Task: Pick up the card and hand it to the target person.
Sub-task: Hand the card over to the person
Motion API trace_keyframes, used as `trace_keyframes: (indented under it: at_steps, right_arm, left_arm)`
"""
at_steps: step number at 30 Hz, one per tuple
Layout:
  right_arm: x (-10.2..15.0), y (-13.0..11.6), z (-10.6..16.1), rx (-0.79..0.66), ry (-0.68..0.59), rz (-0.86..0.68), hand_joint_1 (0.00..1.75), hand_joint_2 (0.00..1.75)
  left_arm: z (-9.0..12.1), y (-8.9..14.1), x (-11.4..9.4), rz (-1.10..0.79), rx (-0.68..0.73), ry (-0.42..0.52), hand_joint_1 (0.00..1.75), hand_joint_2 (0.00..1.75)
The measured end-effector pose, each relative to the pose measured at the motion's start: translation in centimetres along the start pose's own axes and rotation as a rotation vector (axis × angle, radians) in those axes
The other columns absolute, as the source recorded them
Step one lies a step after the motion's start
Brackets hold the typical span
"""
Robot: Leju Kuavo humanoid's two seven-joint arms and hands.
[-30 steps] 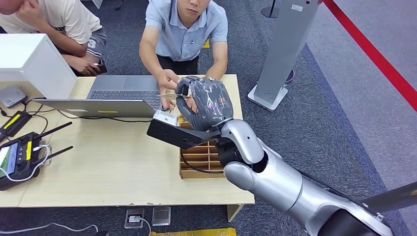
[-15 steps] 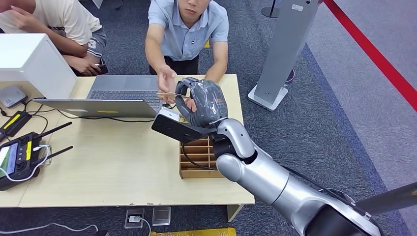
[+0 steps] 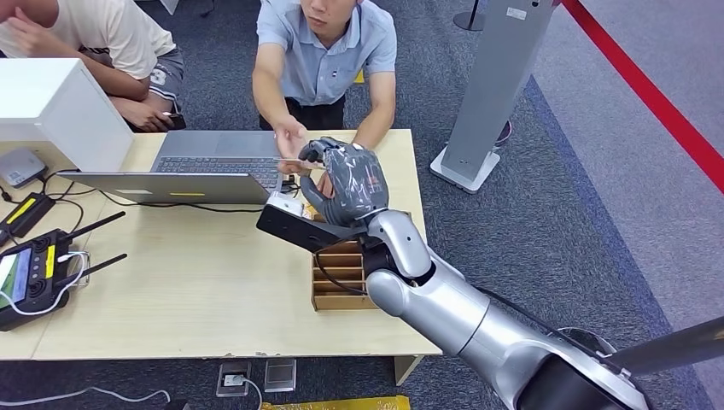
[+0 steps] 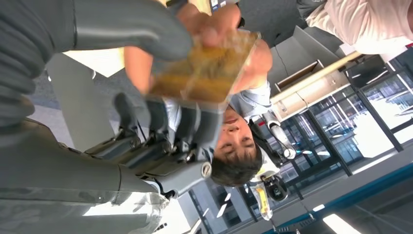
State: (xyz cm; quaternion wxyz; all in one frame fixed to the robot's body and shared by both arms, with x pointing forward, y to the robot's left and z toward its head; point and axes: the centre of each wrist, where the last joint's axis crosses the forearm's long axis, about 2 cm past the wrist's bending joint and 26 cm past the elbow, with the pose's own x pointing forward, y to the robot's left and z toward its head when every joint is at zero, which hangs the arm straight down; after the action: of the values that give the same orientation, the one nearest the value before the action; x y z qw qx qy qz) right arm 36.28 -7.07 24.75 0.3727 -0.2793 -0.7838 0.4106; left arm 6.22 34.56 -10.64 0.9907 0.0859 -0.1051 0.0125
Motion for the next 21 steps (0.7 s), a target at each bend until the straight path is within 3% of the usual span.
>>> trace_keyframes:
  at_steps: [9,15,21]
  right_arm:
    - [-0.2,0.4,0.1,0.001,0.018,-0.051,0.0,1.75]
    - [-0.5,0.2,1.6,-0.016,0.044,-0.257,0.0,1.75]
    - [-1.8,0.3,5.3,-0.001,0.091,-0.535,0.0,1.75]
  left_arm:
    - [0.0,0.0,0.0,0.01,0.004,0.002,0.0,0.0]
    - [0.0,0.1,-0.2,0.032,0.014,0.012,0.0,0.0]
    - [0.0,0.1,-0.5,0.061,0.028,0.039,0.0,0.0]
